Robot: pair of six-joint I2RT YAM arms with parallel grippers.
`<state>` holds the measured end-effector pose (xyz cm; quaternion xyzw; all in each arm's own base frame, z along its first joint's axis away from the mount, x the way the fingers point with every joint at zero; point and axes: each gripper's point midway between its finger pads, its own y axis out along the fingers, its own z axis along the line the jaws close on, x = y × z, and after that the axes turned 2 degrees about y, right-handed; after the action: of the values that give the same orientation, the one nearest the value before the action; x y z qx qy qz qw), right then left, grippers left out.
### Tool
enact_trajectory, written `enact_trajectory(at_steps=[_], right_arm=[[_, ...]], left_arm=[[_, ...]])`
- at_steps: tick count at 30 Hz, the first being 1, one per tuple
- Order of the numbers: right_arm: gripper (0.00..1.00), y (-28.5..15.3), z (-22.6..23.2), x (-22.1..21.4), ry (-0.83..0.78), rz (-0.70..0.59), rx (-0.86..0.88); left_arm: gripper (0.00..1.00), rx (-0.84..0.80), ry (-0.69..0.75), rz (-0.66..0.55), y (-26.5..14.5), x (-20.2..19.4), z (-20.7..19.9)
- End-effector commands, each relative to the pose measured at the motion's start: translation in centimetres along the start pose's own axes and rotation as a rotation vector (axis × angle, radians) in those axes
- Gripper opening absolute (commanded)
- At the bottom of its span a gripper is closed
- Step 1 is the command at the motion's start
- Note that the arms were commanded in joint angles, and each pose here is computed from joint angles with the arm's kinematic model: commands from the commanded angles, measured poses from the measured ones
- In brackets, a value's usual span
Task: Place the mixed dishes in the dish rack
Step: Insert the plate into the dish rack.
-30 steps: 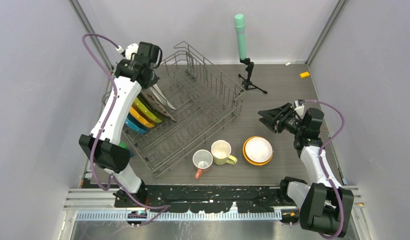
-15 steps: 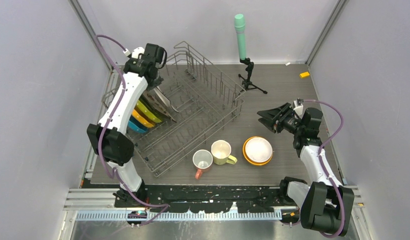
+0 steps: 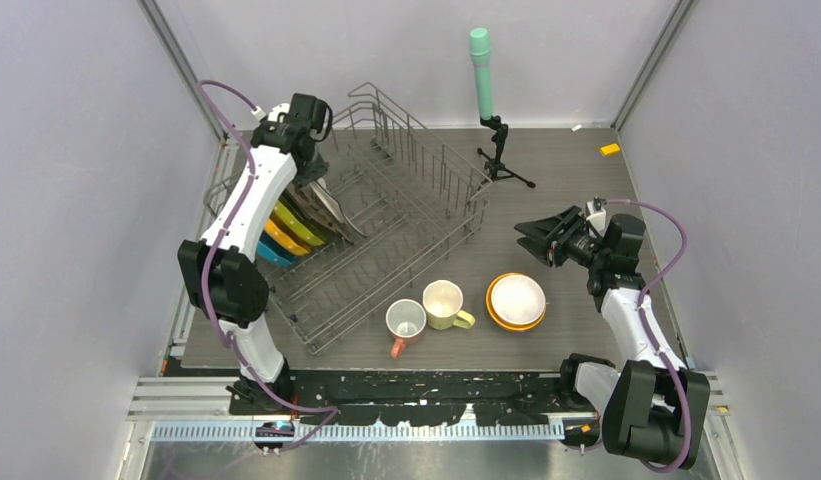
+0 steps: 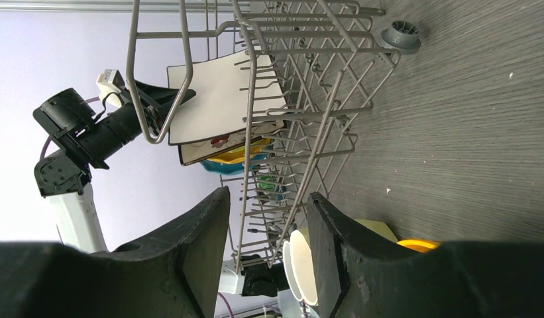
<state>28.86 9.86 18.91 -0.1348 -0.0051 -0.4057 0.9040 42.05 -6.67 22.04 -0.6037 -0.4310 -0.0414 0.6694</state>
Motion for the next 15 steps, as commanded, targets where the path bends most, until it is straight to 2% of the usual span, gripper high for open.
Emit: enact_trajectory(at_steps=[1,2,3,11,15], right_arm=[[0.52,0.0,1.9,0.6,-0.067,-0.005,0.034],[0.52,0.0,1.9,0.6,-0.066,-0.004,0.033],[0.52,0.0,2.0,0.6,-0.066,-0.001,0.033],[0.52,-0.4,2.6,0.2,-0.074,0.002,0.040],[0.53,-0.8,3.0,0.1,-0.081,-0.008,0.039]], left_arm=[[0.46,-0.100,-0.020,-0.072,-1.8,2.5,-1.5],[0.54,-0.101,-0.015,-0.073,-2.0,2.5,-1.4],[0.57,-0.104,-0.010,-0.077,-2.1,2.6,-1.4],[0.67,-0.145,0.024,-0.116,-4.0,3.7,-1.2],[0.77,-0.197,0.053,-0.143,-5.6,4.5,-1.5]])
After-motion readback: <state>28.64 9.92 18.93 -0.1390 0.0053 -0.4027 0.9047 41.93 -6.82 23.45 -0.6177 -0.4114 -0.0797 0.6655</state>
